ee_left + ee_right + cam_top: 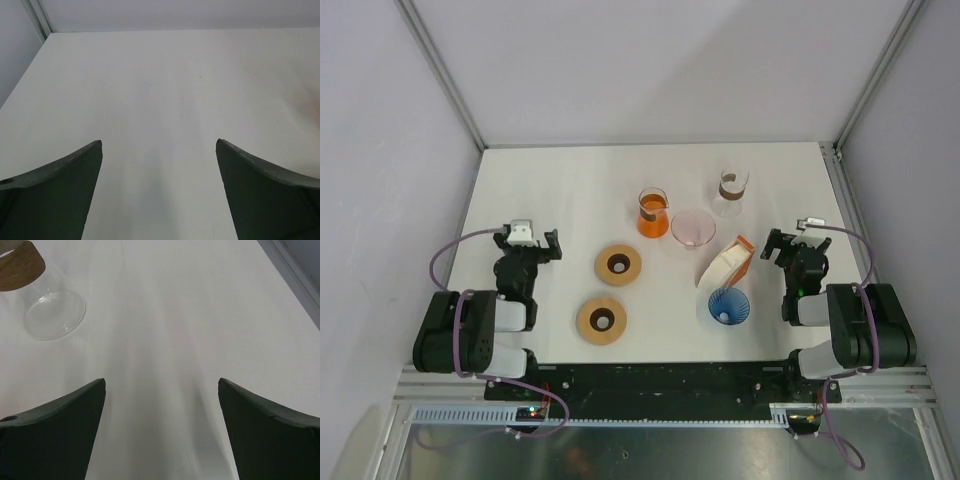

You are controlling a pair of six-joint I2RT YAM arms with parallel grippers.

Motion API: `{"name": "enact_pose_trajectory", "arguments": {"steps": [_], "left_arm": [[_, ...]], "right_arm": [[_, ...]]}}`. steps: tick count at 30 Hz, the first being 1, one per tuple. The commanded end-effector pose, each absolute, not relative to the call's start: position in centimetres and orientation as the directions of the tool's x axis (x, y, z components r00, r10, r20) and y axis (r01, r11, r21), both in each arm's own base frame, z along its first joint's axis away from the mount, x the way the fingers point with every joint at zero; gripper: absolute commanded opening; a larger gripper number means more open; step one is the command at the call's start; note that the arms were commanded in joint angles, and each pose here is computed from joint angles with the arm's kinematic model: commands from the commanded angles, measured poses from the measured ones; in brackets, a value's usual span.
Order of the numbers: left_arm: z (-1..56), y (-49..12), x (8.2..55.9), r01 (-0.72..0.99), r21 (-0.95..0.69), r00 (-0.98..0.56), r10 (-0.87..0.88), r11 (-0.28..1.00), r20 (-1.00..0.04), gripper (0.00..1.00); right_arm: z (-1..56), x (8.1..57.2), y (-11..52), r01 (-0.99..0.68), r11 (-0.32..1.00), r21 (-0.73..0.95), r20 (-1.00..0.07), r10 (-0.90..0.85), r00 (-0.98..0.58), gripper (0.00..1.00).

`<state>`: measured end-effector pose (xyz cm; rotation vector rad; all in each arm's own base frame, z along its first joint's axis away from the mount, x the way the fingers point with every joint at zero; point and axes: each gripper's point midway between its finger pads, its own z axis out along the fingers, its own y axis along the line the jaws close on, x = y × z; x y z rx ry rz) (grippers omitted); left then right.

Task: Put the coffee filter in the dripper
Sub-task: Pick up the coffee server from the center of the board.

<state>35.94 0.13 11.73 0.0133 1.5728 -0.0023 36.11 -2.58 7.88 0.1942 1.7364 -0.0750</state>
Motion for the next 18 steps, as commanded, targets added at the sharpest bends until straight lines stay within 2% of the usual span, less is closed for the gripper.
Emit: {"name": "enact_pose_trajectory", "arguments": {"steps": [1, 11, 15, 18], "left_arm": [[12.7, 0.5, 36.0, -0.011, 0.015, 0.036, 0.016, 1.000, -0.999, 1.00], [12.6, 0.6, 36.0, -0.010, 0.013, 0.031, 0.013, 1.000, -0.999, 1.00], [13.2, 1.0, 36.8, -0.022, 0.008, 0.014, 0.009, 1.000, -1.000, 1.00], [13.3, 0.9, 38.6, 0.000, 0.006, -0.093, 0.006, 1.000, -0.996, 1.00]], "right_arm": [[9.5, 37.0, -2.9, 0.186, 0.981, 0.051, -0.991, 0.072, -0.108, 0.99], [14.2, 36.3, -3.7, 0.244, 0.961, 0.131, -0.987, 0.149, -0.057, 0.99], [14.6, 36.6, -3.0, 0.229, 0.958, 0.170, -0.966, 0.208, -0.153, 0.99], [16.3, 37.1, -1.6, 0.169, 0.965, 0.201, -0.955, 0.231, -0.186, 0.99]]}}
